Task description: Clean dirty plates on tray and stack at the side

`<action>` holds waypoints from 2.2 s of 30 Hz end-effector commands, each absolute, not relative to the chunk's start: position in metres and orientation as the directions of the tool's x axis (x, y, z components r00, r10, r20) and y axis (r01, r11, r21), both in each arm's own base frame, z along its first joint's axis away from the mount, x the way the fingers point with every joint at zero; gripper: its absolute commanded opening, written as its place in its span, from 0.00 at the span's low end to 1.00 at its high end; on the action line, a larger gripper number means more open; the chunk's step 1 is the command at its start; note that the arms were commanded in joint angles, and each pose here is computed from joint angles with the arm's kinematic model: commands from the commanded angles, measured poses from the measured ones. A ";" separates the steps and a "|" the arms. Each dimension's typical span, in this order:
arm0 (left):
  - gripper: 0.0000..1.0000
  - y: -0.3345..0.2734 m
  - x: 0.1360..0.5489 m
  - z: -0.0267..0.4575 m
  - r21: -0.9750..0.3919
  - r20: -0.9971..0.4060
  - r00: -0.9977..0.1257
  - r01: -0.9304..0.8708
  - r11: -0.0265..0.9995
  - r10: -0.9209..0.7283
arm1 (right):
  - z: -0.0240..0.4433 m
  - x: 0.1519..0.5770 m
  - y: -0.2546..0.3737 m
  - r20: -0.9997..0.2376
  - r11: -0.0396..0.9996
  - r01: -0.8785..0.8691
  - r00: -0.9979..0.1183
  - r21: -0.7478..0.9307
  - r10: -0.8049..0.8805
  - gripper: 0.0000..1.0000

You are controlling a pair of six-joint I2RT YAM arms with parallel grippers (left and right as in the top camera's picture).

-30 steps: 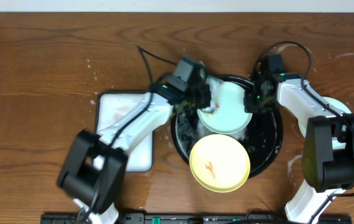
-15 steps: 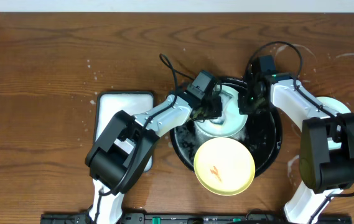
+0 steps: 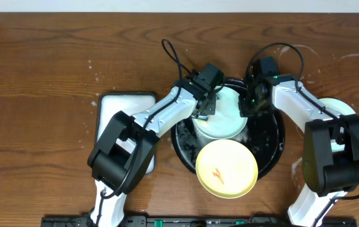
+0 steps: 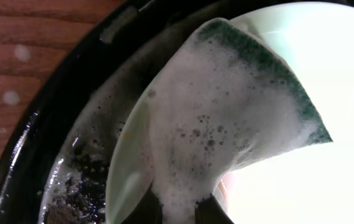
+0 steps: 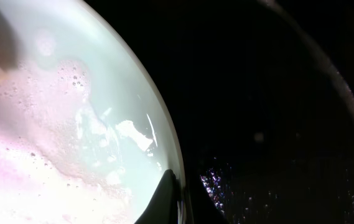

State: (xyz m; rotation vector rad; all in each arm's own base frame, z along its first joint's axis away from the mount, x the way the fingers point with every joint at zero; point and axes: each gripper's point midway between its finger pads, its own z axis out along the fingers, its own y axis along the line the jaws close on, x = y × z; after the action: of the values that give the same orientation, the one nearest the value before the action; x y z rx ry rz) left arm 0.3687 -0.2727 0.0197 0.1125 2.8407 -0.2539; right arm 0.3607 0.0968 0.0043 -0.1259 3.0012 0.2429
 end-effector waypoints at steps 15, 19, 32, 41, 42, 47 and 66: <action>0.08 -0.356 0.319 0.018 -0.484 -0.048 -0.998 -0.006 0.875 -0.034 | -0.010 0.343 0.100 -0.070 0.983 -0.108 -0.993 0.147 -0.098 0.01; 0.08 -0.321 0.329 0.007 -0.380 -0.042 -0.994 -0.075 0.922 -0.098 | -0.010 0.343 0.100 -0.070 0.983 -0.108 -0.993 0.147 -0.098 0.01; 0.08 -0.218 0.409 0.013 0.118 -0.428 -0.900 0.034 0.992 0.082 | -0.010 0.344 0.100 -0.074 0.983 -0.108 -0.992 0.147 -0.098 0.01; 0.07 -0.308 0.374 0.006 -0.339 -0.231 -0.963 -0.051 0.939 -0.136 | -0.010 0.343 0.100 -0.070 0.983 -0.108 -0.993 0.147 -0.098 0.01; 0.07 -0.317 0.367 0.005 -0.385 -0.180 -0.972 -0.073 0.920 -0.152 | -0.010 0.343 0.100 -0.070 0.983 -0.108 -0.993 0.147 -0.098 0.01; 0.07 -0.344 0.337 0.000 -0.465 -0.022 -0.987 -0.129 0.876 -0.157 | -0.010 0.343 0.100 -0.070 0.983 -0.108 -0.993 0.147 -0.098 0.01; 0.08 -0.213 0.391 -0.019 -0.282 -0.050 -0.963 -0.242 0.928 -0.267 | -0.010 0.342 0.100 -0.066 0.983 -0.107 -0.993 0.147 -0.099 0.01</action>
State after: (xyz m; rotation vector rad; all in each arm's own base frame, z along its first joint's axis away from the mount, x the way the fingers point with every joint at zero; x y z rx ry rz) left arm 0.3752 -0.2691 0.0141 -0.3392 2.9920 -0.6692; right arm 0.3597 0.1007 0.0046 -0.1367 3.0016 0.2567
